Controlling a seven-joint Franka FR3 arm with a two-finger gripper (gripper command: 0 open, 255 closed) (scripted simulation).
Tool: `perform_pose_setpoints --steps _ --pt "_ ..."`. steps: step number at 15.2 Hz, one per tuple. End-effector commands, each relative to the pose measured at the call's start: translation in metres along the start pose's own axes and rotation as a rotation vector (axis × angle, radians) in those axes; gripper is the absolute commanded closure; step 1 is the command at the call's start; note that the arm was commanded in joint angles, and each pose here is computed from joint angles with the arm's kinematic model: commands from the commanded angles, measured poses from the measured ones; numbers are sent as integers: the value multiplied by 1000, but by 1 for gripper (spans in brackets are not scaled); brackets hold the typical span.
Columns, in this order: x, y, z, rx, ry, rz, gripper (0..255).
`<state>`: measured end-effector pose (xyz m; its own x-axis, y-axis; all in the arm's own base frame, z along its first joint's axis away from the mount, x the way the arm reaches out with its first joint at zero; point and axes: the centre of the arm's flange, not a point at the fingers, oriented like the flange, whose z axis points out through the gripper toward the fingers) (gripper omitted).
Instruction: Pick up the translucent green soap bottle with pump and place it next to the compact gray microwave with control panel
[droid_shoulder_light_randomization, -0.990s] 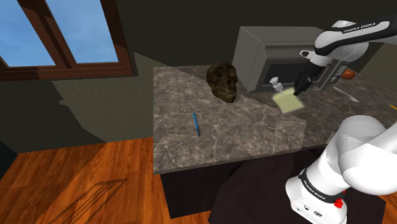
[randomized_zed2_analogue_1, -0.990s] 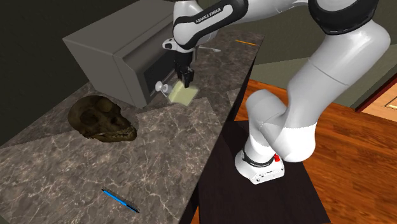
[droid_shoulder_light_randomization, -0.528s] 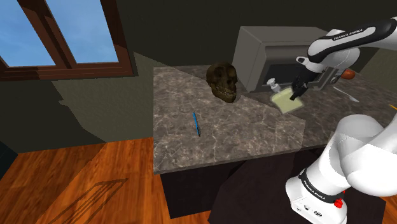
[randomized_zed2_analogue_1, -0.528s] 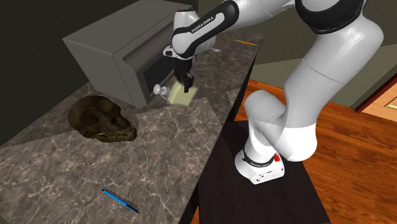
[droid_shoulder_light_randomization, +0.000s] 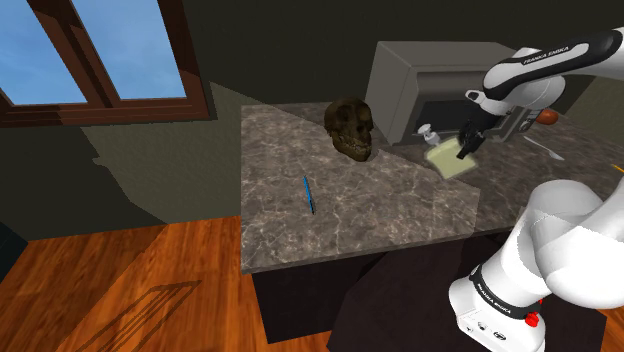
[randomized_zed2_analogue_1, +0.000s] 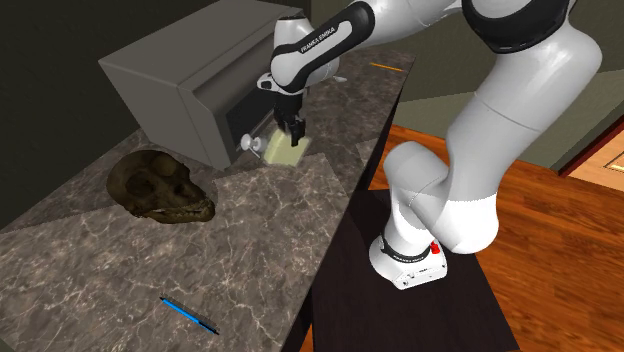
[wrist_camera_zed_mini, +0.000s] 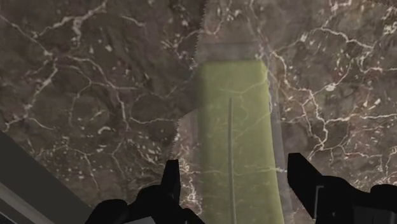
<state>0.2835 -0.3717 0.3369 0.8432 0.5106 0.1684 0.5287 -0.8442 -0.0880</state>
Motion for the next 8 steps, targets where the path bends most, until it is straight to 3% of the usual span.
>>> perform_pose_setpoints --steps 1,5,8 --pt "0 0 1 2 -1 0 0" --pt "0 -1 1 2 -1 0 0" --pt "0 -1 -39 2 -1 0 0"
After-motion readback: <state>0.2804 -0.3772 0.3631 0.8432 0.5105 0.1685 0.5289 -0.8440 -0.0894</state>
